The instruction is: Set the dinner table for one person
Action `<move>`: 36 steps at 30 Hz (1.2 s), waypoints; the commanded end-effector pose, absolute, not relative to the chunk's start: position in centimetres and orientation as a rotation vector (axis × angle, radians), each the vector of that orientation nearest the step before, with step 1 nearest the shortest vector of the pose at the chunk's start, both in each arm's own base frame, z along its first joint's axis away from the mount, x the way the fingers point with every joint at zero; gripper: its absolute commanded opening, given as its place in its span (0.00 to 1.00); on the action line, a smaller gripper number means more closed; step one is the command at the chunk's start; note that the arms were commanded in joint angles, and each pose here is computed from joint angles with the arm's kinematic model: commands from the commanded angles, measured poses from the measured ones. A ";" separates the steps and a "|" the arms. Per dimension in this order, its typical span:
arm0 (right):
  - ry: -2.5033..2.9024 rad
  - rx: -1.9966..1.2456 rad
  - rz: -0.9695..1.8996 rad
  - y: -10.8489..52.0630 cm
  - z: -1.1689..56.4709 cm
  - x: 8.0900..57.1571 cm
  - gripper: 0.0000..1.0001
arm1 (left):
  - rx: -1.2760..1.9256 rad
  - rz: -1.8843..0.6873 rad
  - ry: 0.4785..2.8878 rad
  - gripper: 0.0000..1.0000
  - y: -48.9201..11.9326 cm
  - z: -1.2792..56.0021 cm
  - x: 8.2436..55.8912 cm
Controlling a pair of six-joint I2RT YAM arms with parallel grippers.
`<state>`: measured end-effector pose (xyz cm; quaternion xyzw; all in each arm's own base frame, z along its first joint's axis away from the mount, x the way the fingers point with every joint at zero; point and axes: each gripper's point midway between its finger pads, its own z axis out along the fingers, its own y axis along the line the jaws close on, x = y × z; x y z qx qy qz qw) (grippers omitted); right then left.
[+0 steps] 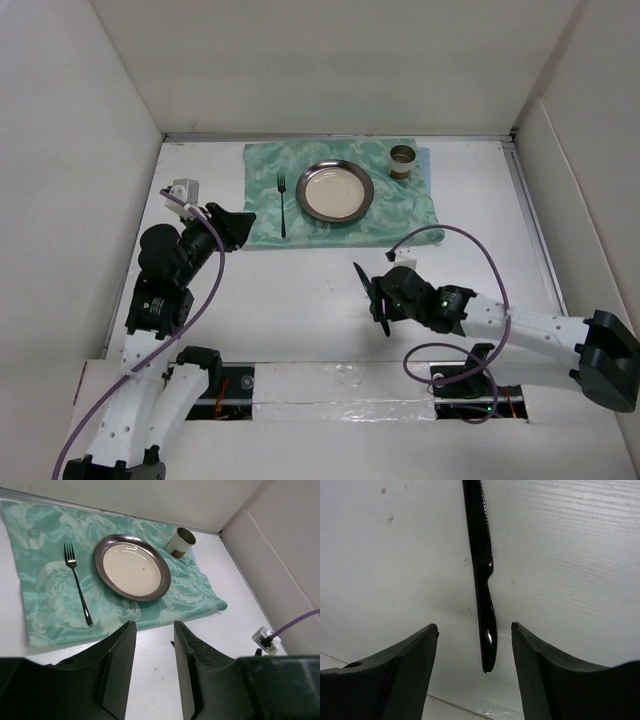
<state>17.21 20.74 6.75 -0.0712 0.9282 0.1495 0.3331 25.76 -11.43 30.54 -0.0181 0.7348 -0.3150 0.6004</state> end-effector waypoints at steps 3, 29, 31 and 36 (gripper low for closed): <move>2.461 -0.203 0.384 22.2 5.2 18.3 0.67 | 0.018 -0.750 1.632 0.34 -12.0 32.2 25.5; 2.561 -0.218 0.016 23.3 0.1 15.8 0.41 | 0.015 -0.737 1.627 0.34 -11.8 32.5 25.3; 2.566 -0.236 -0.010 23.0 -0.1 15.7 0.41 | 0.017 -0.738 1.625 0.34 -11.8 32.6 25.3; 2.587 -0.278 -0.038 22.7 -0.8 15.1 0.42 | 0.016 -0.732 1.619 0.34 -11.6 32.8 25.2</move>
